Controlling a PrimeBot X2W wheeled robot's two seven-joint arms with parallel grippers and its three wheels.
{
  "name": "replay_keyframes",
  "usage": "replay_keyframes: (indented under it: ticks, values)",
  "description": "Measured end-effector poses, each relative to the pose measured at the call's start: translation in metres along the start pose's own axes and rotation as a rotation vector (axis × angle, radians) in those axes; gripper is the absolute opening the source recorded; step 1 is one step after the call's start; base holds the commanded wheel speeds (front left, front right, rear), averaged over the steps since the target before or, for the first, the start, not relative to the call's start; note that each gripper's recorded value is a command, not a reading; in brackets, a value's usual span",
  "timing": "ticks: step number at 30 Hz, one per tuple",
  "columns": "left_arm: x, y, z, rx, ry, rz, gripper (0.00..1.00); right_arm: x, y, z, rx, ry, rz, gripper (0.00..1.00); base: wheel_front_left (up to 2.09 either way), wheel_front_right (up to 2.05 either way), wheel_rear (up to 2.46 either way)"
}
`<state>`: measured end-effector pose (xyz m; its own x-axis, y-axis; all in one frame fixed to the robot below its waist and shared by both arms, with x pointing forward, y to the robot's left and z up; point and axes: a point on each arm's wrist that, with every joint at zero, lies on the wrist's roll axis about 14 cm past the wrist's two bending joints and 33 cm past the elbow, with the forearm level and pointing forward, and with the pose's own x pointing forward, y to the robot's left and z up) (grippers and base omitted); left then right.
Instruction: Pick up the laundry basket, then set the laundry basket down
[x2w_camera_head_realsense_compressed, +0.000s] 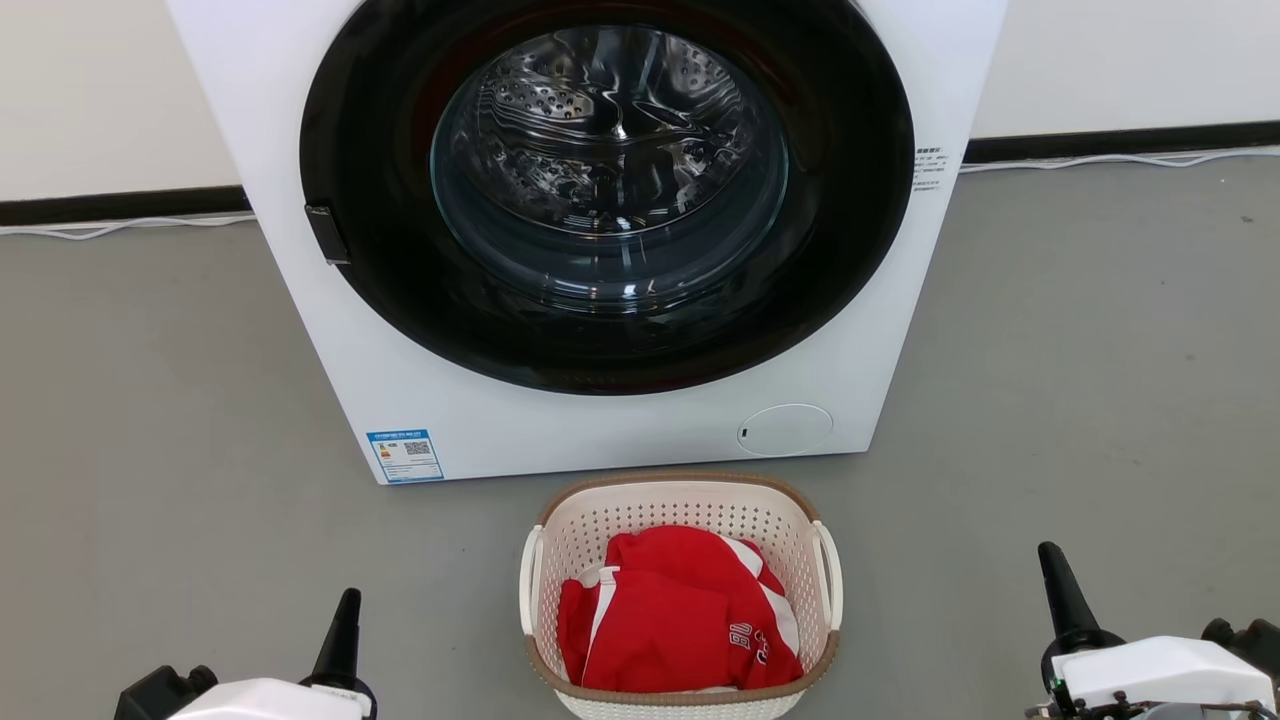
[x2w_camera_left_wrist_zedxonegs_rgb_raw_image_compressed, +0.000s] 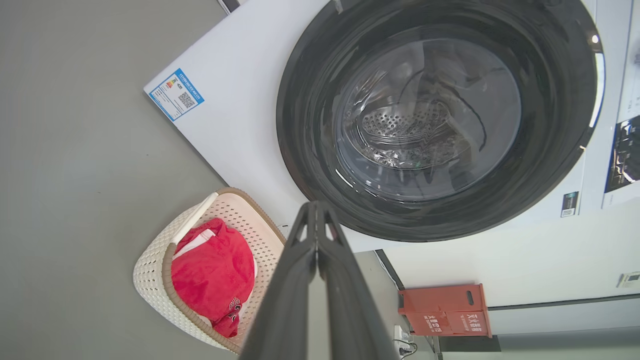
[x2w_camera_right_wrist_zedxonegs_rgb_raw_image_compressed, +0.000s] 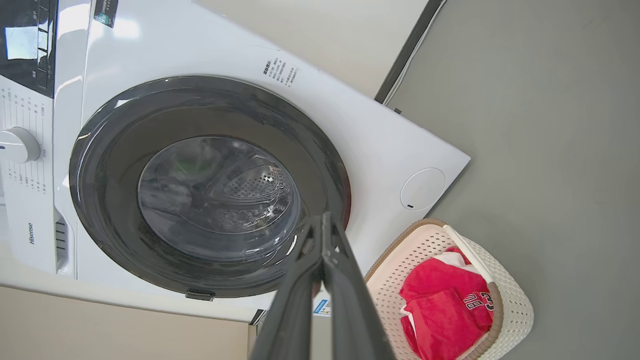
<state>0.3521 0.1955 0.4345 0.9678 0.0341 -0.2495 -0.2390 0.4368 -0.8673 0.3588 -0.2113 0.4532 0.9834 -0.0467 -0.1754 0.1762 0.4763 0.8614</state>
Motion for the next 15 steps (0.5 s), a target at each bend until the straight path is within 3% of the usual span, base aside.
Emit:
replay_keyframes:
  ticks: [15]
  values:
    - [0.005, -0.015, 0.004, -0.156, 0.002, -0.049, 0.00, 0.006, 0.010, 0.006, 0.166, -0.016, 0.028, 0.00, 0.00, 0.00, 0.00]
